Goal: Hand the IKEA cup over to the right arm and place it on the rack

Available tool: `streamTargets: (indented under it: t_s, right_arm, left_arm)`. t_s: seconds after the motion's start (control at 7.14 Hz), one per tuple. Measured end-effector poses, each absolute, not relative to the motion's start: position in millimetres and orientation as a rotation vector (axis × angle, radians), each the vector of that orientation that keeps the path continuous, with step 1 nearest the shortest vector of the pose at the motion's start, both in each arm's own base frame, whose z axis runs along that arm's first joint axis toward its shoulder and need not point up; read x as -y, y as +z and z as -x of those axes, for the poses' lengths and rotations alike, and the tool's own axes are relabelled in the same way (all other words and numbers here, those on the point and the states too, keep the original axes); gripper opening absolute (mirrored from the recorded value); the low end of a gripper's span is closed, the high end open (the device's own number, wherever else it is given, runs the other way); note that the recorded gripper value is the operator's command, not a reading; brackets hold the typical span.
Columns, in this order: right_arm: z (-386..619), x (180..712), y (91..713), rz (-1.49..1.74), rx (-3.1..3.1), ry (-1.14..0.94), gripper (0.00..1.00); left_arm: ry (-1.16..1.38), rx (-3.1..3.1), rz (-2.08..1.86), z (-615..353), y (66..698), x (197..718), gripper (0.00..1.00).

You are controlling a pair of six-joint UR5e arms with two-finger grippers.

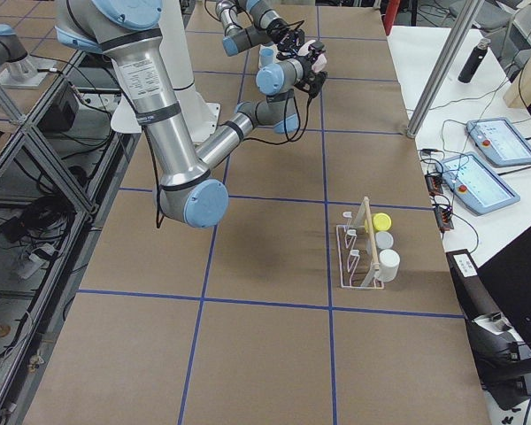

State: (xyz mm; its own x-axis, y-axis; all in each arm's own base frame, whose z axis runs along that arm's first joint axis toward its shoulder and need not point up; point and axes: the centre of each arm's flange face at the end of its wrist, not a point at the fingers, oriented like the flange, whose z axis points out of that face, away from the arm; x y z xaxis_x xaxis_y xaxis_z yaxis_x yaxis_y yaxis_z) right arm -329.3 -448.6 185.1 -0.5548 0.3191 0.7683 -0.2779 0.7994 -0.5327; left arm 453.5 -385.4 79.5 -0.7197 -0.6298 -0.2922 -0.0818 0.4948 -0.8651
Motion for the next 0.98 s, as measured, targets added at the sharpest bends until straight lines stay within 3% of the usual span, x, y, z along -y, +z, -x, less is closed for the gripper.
streamTargets:
  t_s: [0.14, 0.28, 0.42, 0.56, 0.98]
  right_arm:
    - [329.5, 448.5, 185.1, 0.031, 2.015, 0.775, 0.92]
    - [330.0, 448.4, 185.4, 0.032, 2.014, 0.775, 0.29]
    - [330.4, 448.5, 185.8, 0.034, 2.014, 0.776, 0.00]
    - [330.7, 448.4, 186.3, 0.035, 2.012, 0.776, 0.00]
    - [331.9, 449.4, 188.9, 0.031, 2.006, 0.776, 0.00]
  left_arm:
    - [-1.199, -2.146, 0.585, -456.8, 77.3, 384.2, 0.00]
    - [-1.198, -2.149, 0.586, -458.0, 75.2, 383.7, 0.00]
    - [-1.197, -2.149, 0.588, -458.7, 74.3, 383.4, 0.70]
    - [-1.198, -2.148, 0.586, -459.1, 74.6, 383.4, 1.00]
    - [-1.201, -2.146, 0.569, -457.3, 77.8, 386.1, 1.00]
